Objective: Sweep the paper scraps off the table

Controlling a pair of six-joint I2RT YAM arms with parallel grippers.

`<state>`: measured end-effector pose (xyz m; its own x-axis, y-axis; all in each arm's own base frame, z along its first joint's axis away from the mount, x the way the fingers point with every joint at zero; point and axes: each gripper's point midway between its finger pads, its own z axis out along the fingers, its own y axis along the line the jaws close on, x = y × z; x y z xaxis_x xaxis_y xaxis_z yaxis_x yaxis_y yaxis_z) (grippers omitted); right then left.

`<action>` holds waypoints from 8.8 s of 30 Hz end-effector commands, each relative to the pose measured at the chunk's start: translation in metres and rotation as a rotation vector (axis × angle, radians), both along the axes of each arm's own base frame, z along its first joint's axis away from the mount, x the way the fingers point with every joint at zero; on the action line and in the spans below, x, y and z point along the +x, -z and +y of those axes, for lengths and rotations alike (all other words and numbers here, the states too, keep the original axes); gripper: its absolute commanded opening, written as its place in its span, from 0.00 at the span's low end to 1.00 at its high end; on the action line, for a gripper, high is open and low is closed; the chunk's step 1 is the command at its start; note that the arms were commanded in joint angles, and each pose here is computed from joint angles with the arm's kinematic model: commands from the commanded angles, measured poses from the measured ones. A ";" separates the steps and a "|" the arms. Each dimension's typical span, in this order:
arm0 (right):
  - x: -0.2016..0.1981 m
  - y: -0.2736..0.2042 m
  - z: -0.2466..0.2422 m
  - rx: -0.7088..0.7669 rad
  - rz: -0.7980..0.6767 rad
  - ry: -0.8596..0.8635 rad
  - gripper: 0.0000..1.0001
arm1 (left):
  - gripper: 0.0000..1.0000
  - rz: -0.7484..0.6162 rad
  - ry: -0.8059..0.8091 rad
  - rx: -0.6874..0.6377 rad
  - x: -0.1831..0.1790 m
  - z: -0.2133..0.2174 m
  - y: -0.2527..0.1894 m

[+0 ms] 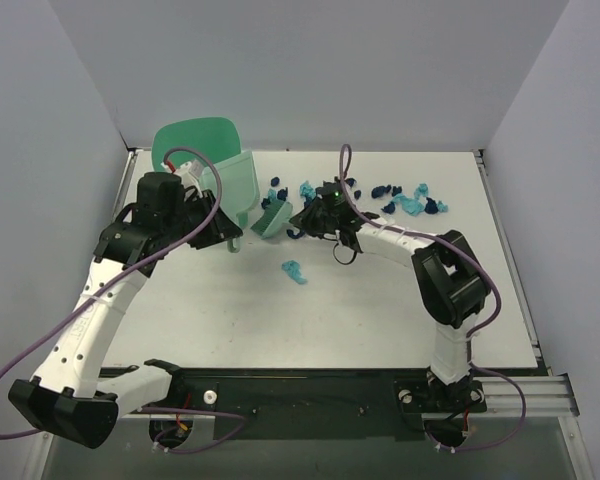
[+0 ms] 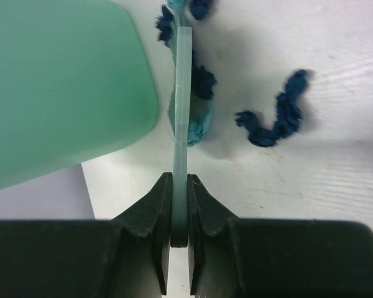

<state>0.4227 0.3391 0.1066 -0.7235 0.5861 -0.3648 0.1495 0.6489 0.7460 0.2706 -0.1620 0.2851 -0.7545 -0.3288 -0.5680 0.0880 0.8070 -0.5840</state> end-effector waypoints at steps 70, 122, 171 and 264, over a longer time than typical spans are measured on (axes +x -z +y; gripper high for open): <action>0.011 -0.076 -0.105 -0.780 -0.335 -0.833 0.00 | 0.00 0.579 0.616 0.707 -0.139 -0.058 0.208; -0.079 -0.065 -0.097 -0.600 -0.178 -0.916 0.00 | 0.00 0.446 0.369 0.585 -0.030 -0.091 0.238; -0.075 -0.149 -0.247 -0.609 -0.204 0.117 0.00 | 0.00 0.090 0.317 0.565 -0.025 -0.096 0.148; -0.137 -0.087 -0.199 -0.685 -0.141 -0.131 0.00 | 0.00 -0.139 -0.104 -1.053 0.189 0.047 -0.111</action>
